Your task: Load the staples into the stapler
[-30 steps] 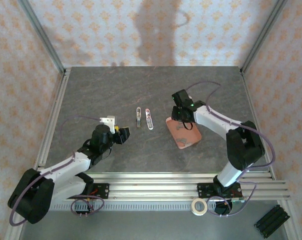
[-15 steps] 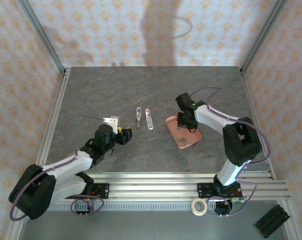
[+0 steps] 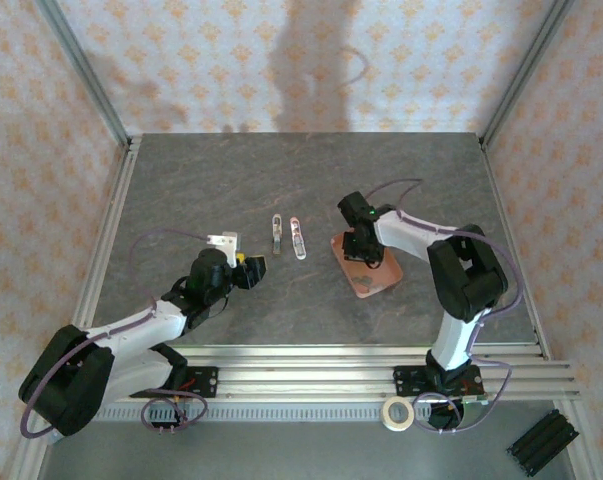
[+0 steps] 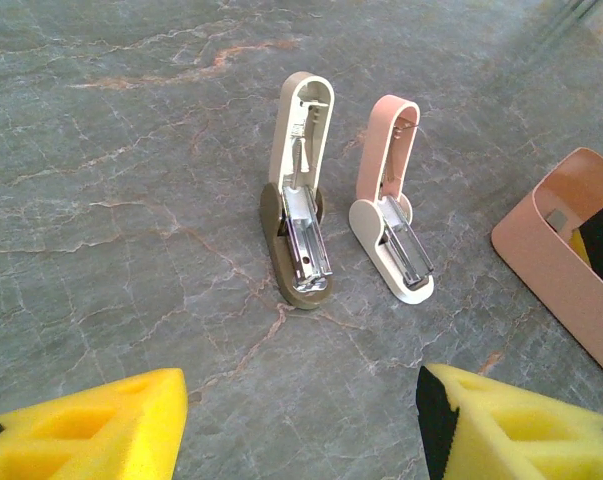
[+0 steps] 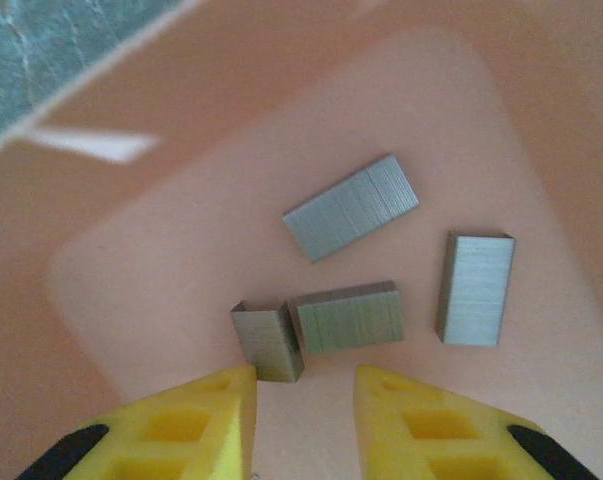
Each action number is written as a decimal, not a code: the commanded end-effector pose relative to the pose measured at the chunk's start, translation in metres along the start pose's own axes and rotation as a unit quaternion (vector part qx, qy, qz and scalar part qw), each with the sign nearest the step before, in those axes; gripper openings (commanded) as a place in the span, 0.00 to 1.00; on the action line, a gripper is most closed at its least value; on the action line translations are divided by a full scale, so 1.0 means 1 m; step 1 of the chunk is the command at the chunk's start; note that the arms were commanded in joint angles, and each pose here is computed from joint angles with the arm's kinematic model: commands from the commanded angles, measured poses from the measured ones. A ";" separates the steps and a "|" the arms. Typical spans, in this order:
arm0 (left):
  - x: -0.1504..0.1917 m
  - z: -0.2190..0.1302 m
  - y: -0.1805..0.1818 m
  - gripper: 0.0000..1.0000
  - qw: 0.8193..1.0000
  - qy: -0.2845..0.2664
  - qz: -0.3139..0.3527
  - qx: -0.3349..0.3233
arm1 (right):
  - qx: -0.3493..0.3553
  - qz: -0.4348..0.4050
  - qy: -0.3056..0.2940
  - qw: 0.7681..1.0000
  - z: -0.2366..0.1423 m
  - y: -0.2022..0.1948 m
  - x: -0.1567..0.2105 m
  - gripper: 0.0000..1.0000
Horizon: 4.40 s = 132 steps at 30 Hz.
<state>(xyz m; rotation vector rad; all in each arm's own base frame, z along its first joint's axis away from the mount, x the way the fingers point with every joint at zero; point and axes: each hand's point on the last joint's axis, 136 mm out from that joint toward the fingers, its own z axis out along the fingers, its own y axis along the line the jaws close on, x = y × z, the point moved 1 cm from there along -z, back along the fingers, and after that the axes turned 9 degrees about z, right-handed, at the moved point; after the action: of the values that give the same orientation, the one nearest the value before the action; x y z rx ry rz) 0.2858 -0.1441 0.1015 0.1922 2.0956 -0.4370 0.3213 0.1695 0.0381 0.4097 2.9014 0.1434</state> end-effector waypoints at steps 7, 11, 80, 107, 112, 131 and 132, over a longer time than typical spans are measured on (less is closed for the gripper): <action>-0.019 -0.002 -0.004 0.63 1.000 -0.030 -0.002 -0.001 | 0.005 -0.017 -0.017 1.000 0.003 0.010 -0.012 0.29; -0.019 -0.002 -0.004 0.63 1.000 -0.030 0.000 -0.001 | 0.005 -0.017 -0.016 1.000 0.005 0.011 -0.013 0.29; 0.024 -0.048 0.072 0.74 0.976 -0.049 -0.159 -0.142 | -0.027 -0.187 0.051 0.981 -0.007 0.126 0.143 0.19; 0.018 -0.050 0.070 0.74 0.976 -0.070 -0.158 -0.131 | -0.015 -0.177 0.072 0.981 -0.026 0.136 0.124 0.32; 0.023 -0.052 0.072 0.74 0.976 -0.068 -0.157 -0.135 | -0.017 -0.173 0.081 0.981 -0.021 0.138 0.125 0.31; 0.025 -0.055 0.075 0.74 0.975 -0.073 -0.154 -0.142 | 0.011 -0.169 0.088 0.982 -0.003 0.134 0.126 0.27; 0.025 -0.055 0.076 0.74 0.975 -0.073 -0.153 -0.143 | 0.013 -0.169 0.088 0.982 -0.002 0.133 0.126 0.27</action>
<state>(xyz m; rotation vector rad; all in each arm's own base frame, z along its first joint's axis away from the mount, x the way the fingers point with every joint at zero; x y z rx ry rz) 0.2526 -0.0632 0.0918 -0.3085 2.0292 -0.3628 0.2333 0.3384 0.0367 -0.1255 3.0955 0.1671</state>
